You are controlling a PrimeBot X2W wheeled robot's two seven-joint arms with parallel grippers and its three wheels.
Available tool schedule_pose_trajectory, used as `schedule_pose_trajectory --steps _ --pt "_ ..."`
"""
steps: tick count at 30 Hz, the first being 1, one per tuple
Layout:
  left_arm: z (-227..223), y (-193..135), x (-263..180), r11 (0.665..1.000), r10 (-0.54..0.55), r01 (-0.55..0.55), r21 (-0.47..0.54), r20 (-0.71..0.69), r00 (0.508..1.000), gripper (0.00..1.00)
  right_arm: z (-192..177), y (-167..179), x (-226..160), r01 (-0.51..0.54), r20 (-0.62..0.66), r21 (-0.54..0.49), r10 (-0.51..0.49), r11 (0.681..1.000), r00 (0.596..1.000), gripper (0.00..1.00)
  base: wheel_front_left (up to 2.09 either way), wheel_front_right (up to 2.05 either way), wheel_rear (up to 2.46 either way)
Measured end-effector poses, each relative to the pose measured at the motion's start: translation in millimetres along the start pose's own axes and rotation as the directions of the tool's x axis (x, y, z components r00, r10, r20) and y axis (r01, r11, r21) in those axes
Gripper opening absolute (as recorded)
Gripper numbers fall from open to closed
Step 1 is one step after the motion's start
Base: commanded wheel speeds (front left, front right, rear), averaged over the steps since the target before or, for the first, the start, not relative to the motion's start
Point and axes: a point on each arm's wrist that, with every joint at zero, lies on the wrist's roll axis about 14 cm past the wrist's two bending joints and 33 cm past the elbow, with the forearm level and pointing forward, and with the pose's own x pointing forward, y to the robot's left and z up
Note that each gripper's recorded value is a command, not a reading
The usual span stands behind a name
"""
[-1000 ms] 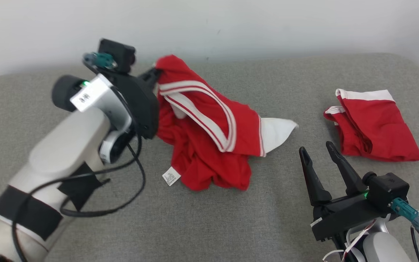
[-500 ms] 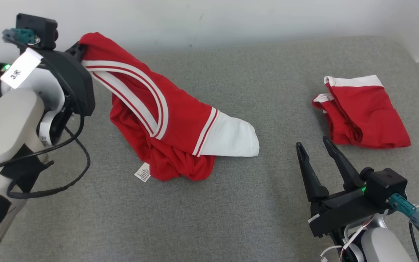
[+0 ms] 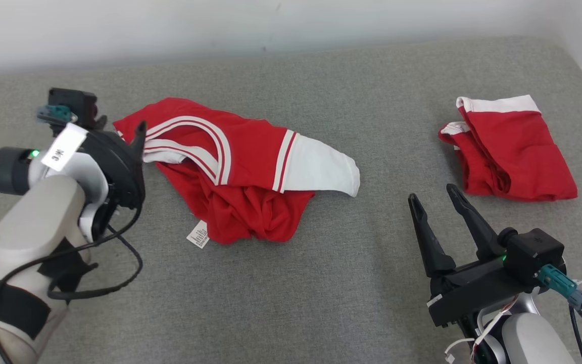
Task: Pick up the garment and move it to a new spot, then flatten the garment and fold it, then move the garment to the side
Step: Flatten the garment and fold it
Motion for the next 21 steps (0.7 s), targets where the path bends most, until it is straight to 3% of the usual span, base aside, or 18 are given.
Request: schedule_pose_trajectory --steps 8,21 --pt "7.0 -37.4 -10.5 0.994 -0.110 0.110 0.001 0.011 0.994 1.00 3.5 13.2 -1.2 -0.037 0.005 0.004 0.037 0.999 0.999 1.00 0.00 0.00 0.00" --pt "-5.5 -127.8 -32.3 0.933 -0.352 0.351 0.077 -0.002 0.936 1.00 8.4 21.9 -4.0 -0.061 0.019 0.014 0.060 0.998 0.998 1.00 0.00 0.00 0.00"
